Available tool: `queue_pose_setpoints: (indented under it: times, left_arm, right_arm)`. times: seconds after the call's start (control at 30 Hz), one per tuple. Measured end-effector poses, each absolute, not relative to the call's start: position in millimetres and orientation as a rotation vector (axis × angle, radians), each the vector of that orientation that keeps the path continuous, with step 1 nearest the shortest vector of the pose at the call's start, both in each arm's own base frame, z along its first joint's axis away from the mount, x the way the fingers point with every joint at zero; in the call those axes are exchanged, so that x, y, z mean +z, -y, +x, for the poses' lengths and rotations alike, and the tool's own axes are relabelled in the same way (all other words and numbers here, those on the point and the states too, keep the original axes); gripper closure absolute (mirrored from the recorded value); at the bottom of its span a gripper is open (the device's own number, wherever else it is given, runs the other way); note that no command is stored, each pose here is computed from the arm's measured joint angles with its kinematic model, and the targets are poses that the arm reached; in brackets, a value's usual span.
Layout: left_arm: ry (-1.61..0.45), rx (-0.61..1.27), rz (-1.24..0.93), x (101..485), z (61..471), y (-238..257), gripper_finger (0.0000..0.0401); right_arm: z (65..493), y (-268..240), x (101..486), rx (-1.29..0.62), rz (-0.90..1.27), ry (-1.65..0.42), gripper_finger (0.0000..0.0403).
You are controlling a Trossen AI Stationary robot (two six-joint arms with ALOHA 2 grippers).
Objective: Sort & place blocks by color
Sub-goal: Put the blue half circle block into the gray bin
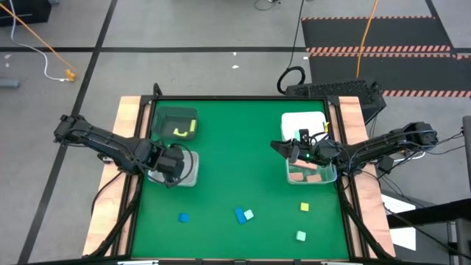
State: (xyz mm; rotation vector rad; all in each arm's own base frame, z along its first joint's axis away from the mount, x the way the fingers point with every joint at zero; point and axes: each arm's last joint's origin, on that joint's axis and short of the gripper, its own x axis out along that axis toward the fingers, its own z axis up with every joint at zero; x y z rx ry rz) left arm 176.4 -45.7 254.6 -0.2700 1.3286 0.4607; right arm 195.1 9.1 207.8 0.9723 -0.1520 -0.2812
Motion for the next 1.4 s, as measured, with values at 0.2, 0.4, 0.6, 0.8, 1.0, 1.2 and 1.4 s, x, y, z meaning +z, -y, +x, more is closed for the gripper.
queue_pose_setpoints:
  times: [0.2,0.4,0.6,0.8,1.0,1.2,1.4]
  left_arm:
    - [-1.316,0.500,-0.320,255,176,46,0.0221]
    - [-1.304,0.535,-0.363,255,176,46,0.0216]
    - [-1.281,0.598,-0.441,255,177,46,0.0221]
    - [-1.254,0.726,-0.569,247,175,44,0.0215]
    - [-1.242,0.836,-0.645,230,170,42,0.0215]
    - [-1.149,0.825,-0.724,215,176,44,0.0223]
    - [-1.138,0.927,-0.792,199,170,42,0.0205]
  right_arm:
    - [195,-9,208,-0.281,0.972,0.152,0.0179]
    - [195,-9,208,-0.281,0.975,0.152,0.0179]
    - [195,-9,208,-0.281,0.974,0.152,0.0179]
    - [195,-9,208,-0.281,0.974,0.152,0.0179]
    - [195,-9,208,-0.281,0.974,0.152,0.0179]
    - [195,-9,208,-0.281,0.974,0.152,0.0179]
    - [195,-9,208,-0.281,0.974,0.153,0.0179]
